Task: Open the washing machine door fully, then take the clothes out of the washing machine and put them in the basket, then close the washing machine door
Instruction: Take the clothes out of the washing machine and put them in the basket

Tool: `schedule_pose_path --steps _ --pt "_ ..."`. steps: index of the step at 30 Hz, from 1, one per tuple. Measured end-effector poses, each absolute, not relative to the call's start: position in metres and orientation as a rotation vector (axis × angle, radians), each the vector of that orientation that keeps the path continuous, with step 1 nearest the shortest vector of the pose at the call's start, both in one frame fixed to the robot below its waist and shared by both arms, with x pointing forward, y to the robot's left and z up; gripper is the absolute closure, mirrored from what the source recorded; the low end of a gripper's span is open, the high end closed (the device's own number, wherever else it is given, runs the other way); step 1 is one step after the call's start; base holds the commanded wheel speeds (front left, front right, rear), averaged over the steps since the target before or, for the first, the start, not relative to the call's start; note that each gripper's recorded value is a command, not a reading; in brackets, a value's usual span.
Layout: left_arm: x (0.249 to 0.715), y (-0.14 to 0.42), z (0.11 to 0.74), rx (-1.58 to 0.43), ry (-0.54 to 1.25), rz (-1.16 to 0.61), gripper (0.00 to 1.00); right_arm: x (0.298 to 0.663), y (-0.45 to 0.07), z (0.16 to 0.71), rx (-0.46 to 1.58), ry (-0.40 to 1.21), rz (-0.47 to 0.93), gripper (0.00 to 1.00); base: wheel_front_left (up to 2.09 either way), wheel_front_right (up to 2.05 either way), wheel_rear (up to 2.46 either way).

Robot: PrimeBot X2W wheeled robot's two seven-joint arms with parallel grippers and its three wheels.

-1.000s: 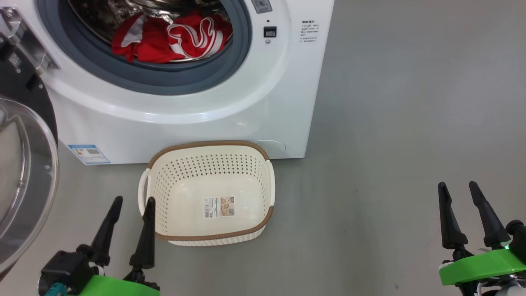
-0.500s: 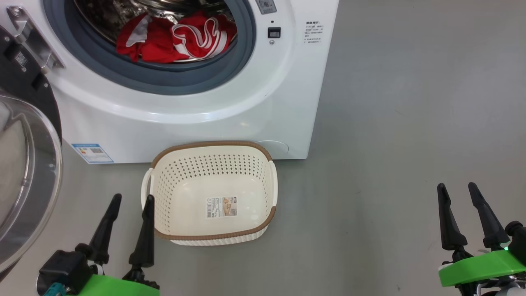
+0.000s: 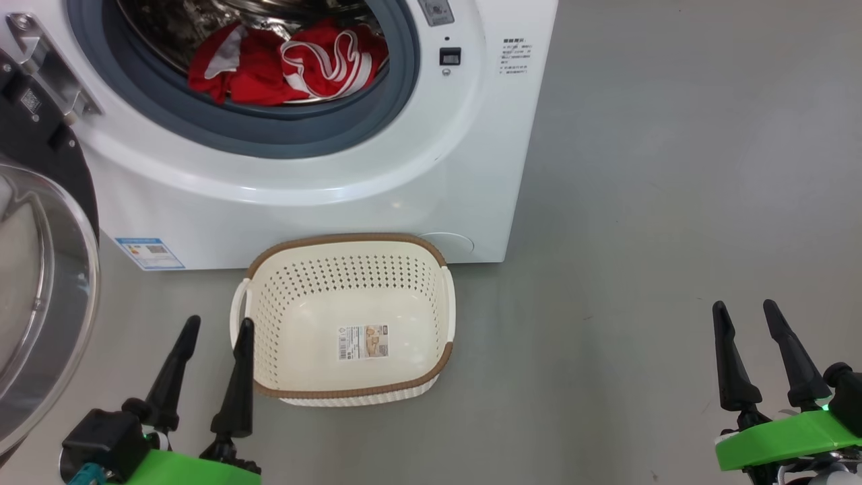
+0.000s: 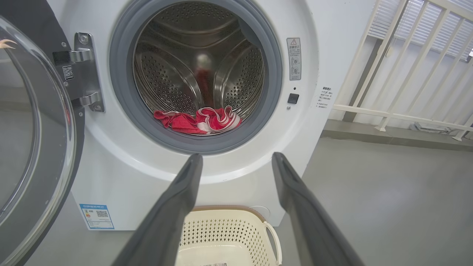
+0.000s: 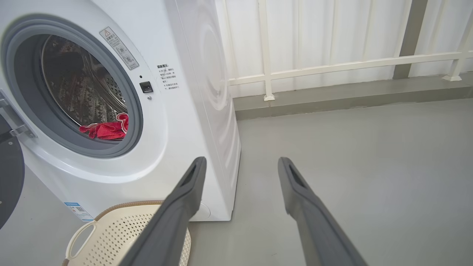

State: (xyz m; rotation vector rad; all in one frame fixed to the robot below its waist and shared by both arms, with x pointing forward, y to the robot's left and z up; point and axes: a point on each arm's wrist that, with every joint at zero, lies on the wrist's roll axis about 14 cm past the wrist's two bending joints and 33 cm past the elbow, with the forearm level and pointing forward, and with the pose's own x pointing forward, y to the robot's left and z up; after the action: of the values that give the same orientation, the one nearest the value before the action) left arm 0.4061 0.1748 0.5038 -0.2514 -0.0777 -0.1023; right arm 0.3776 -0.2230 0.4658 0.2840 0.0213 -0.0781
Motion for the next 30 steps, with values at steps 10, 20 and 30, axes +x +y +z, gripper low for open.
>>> schedule_pose_path --steps 10,20,30 --pt "0.4066 0.1746 0.5028 -0.256 -0.074 -0.105 0.0 0.3778 -0.2195 0.4636 0.289 0.028 -0.072 0.0 0.86 -0.87 0.01" --pt "0.4067 0.1731 0.5023 -0.265 -0.072 -0.11 0.0 0.378 -0.2165 0.4621 0.292 0.034 -0.066 0.0 0.93 -0.93 0.0" --pt "0.4066 0.1765 0.5001 -0.27 -0.066 -0.097 0.0 0.3781 -0.2151 0.4627 0.293 0.032 -0.061 0.0 0.82 -0.82 0.0"
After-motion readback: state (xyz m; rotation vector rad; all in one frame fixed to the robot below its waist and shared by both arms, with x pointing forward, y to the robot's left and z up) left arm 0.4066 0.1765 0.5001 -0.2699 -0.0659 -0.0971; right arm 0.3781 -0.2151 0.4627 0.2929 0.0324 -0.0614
